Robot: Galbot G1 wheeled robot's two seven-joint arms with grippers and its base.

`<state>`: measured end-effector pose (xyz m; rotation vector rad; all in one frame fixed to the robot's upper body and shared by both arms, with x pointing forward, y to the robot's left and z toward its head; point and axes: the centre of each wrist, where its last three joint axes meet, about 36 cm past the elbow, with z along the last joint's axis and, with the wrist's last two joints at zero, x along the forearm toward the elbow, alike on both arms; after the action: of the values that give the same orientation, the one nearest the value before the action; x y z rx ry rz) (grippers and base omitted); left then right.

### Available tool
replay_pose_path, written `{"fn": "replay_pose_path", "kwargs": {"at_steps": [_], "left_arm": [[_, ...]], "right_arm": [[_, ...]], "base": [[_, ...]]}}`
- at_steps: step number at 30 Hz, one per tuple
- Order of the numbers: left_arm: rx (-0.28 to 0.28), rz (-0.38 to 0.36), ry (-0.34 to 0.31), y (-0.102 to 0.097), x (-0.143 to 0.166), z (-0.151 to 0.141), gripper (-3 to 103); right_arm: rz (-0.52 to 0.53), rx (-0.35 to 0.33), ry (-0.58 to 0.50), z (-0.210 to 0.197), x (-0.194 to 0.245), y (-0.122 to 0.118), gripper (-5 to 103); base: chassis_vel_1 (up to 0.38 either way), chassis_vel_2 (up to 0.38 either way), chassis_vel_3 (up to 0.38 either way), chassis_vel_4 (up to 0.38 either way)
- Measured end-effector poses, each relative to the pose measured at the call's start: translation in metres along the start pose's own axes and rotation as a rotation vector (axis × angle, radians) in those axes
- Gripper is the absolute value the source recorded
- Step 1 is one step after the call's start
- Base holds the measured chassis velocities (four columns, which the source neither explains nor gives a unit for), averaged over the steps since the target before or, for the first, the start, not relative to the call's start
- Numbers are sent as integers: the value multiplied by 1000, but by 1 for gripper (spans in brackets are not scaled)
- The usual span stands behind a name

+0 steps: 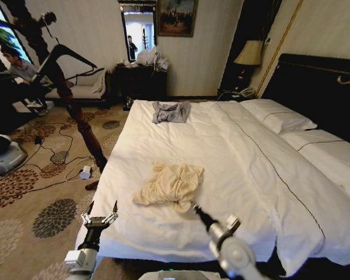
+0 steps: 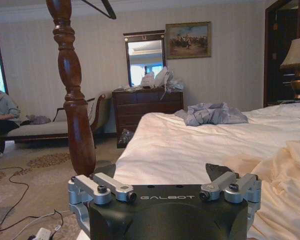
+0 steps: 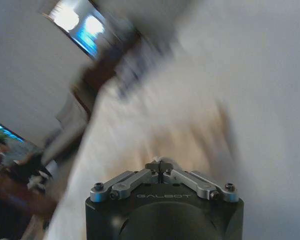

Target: Pick up the clothes from the bed and hang them on the clothes hanger.

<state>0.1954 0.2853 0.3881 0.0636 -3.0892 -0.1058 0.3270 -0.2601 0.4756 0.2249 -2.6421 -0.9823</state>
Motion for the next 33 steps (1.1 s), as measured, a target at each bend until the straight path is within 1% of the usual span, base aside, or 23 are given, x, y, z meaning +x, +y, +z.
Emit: {"fn": "replay_pose_path", "kwargs": {"at_steps": [2,4,5,7,8,9,10,12,15,16,18,20,26,29,30,31,32,33], "left_arm": [[1,0,0,0,0,0,100],[3,-1,0,-1,0,0,100],[3,-1,0,-1,0,0,100],[3,-3,2,-1,1,1,100],[3,-4,3,0,1,2,100],[3,-7,7,0,1,3,100],[3,-7,7,0,1,3,100],[2,-8,10,1,1,5,100],[1,-10,16,2,0,9,100],[1,-10,16,2,0,9,100],[2,-10,19,2,0,11,100],[2,-10,25,2,0,13,100],[5,-9,30,2,-3,17,100],[6,-9,31,2,-3,18,100],[6,-9,32,2,-3,19,100],[4,-9,33,2,-3,19,100],[4,-9,33,3,-3,19,100],[3,-9,32,3,-4,19,100]], "right_arm": [[-97,68,-111,-51,-6,11,0],[-217,95,-222,-98,-6,31,0],[-217,95,-222,-98,-6,31,0],[-356,95,-304,-127,3,53,0],[-390,97,-317,-129,7,57,0],[-435,114,-325,-124,11,61,0],[-435,114,-325,-124,11,61,0],[-420,138,-293,-101,11,52,0],[-279,186,-177,-38,10,12,0],[-279,186,-177,-38,10,12,0],[-212,213,-126,-4,12,-10,0],[-174,215,-96,17,14,-22,0],[-151,198,-79,35,18,-31,0],[-154,207,-45,47,25,-33,0],[-144,222,-22,55,28,-35,-3],[-112,254,18,65,31,-40,2],[-69,288,56,72,33,-44,2],[1,329,105,82,34,-49,8]], "base": [[0,0,0,0],[0,0,0,0],[0,0,0,0],[0,0,0,0],[0,0,0,0],[0,0,0,0],[0,0,0,0],[0,0,0,0],[0,0,0,0],[0,0,0,0],[0,0,0,0],[0,0,0,0],[0,0,0,0],[0,0,0,0],[0,0,0,0],[0,0,0,0],[0,0,0,0],[0,0,0,0]]}}
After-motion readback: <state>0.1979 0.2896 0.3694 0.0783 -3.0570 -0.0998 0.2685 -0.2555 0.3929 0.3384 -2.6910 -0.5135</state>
